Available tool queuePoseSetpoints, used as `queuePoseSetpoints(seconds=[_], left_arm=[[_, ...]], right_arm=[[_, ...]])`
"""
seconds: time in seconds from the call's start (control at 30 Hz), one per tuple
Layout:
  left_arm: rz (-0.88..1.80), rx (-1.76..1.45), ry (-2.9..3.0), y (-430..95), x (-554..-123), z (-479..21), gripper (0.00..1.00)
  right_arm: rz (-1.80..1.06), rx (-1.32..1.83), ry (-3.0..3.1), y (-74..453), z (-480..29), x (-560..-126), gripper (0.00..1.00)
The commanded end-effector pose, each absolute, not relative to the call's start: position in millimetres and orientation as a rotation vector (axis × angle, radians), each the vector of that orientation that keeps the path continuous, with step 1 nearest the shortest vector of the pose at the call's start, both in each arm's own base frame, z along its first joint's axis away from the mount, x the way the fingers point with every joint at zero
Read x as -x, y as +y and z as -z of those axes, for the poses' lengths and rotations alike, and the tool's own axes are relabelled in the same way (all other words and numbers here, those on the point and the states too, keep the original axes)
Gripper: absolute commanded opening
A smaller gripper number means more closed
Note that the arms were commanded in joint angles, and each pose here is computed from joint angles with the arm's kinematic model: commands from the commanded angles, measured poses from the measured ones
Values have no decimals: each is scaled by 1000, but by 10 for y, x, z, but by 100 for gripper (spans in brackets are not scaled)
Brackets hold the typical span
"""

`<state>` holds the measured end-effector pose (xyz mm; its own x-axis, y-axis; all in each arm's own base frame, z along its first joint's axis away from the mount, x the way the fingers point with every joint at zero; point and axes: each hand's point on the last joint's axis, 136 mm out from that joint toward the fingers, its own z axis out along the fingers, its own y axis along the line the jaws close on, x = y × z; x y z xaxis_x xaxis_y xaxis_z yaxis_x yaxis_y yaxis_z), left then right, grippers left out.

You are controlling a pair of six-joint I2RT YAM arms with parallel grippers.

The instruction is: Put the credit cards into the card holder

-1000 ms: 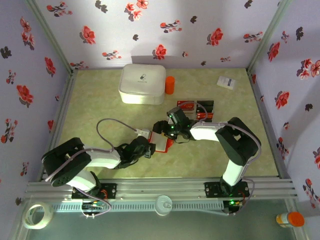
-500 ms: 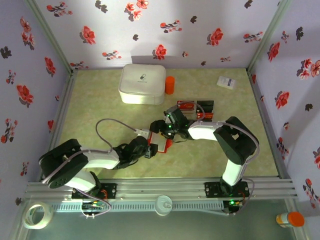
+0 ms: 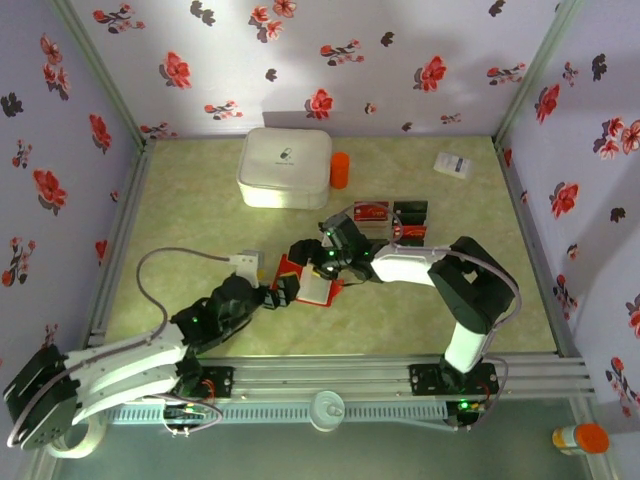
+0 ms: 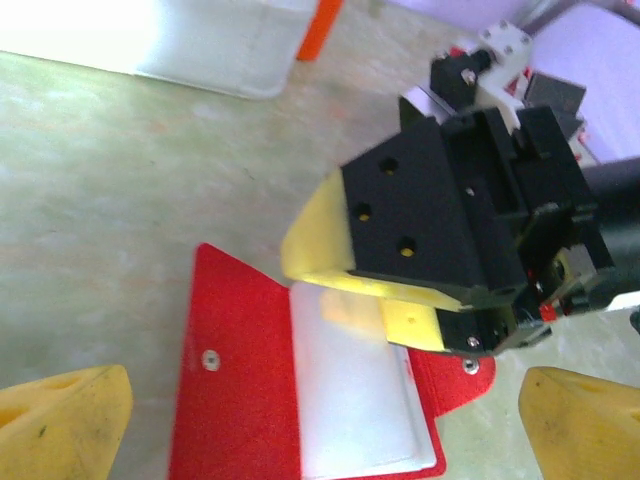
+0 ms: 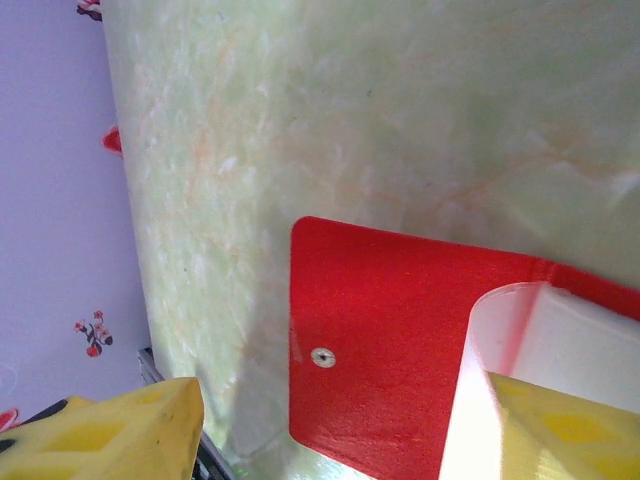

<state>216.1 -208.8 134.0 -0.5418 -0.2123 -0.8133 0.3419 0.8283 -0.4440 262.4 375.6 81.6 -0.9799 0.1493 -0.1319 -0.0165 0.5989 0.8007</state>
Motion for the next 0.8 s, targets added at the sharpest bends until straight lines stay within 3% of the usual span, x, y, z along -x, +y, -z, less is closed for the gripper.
queuePoseSetpoints(seconds=[0.0, 0.77], left_arm=[[595, -19, 2075, -1784, -2179, -1173, 100], [498, 85, 2152, -1432, -2178, -1147, 100]], right_arm=[[-1346, -141, 2587, 3926, -933, -2718, 69], [-1345, -144, 2648, 4264, -541, -2774, 70]])
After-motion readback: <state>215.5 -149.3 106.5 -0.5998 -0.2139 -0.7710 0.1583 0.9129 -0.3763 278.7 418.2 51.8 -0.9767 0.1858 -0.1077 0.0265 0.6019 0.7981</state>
